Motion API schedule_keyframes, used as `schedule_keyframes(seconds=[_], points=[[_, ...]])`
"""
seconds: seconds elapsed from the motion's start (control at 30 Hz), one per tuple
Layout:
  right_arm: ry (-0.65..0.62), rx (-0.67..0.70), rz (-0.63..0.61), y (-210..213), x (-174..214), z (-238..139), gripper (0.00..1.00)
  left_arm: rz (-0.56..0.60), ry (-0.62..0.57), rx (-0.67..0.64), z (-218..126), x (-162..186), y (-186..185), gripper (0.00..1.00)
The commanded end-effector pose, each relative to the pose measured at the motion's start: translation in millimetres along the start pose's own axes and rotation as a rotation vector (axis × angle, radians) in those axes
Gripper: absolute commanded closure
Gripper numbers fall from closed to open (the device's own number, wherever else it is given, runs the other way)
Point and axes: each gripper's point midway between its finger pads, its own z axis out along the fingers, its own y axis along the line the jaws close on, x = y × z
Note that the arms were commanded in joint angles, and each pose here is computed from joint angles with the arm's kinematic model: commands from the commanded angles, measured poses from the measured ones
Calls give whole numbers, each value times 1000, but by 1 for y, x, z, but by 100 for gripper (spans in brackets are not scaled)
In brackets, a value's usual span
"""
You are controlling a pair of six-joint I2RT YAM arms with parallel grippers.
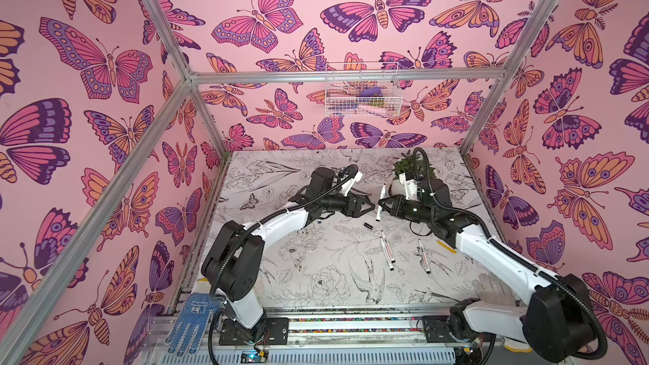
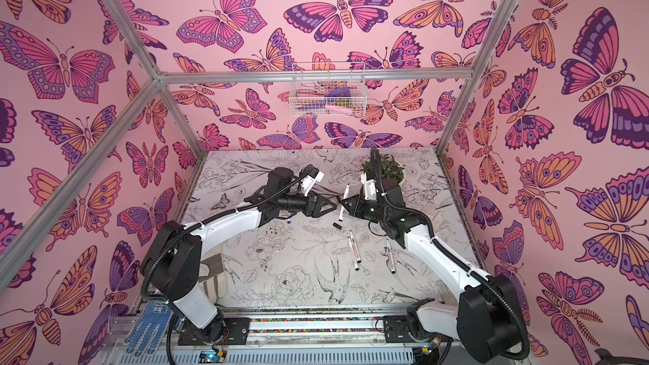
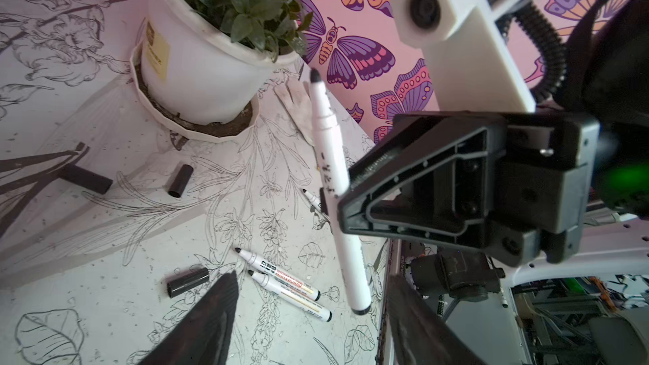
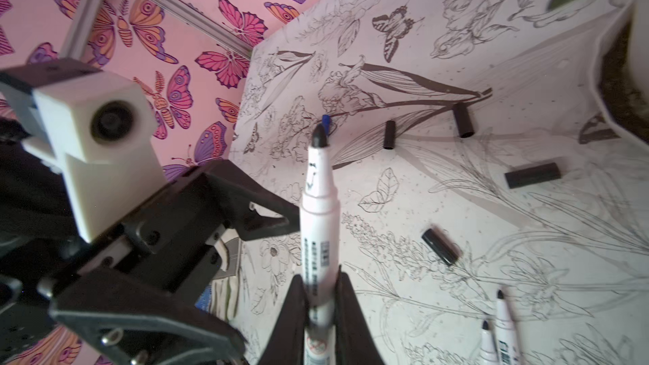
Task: Insert the pens into the pen caps
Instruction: 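Grasp the white marker with the left gripper while the right gripper holds it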
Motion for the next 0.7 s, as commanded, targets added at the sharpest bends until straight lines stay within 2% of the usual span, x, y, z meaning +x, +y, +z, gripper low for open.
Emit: schedule_keyframes(seconds=[0.0, 0.13, 0.33, 0.5, 0.67], points=[[-34, -130, 18, 28, -15, -1, 97, 55, 22, 53, 6, 1, -16, 32], [-18, -140, 9, 32, -16, 1, 97, 69, 23, 54, 12, -2, -18, 33], [-4, -160, 12, 33, -11, 0, 97, 85, 4, 30, 18, -14, -12, 52], [-27, -191, 30, 38, -14, -2, 97, 66, 21, 39, 24, -10, -9, 56], [-39, -177, 32, 36, -17, -2, 96, 64, 20, 24, 22, -6, -8, 86]])
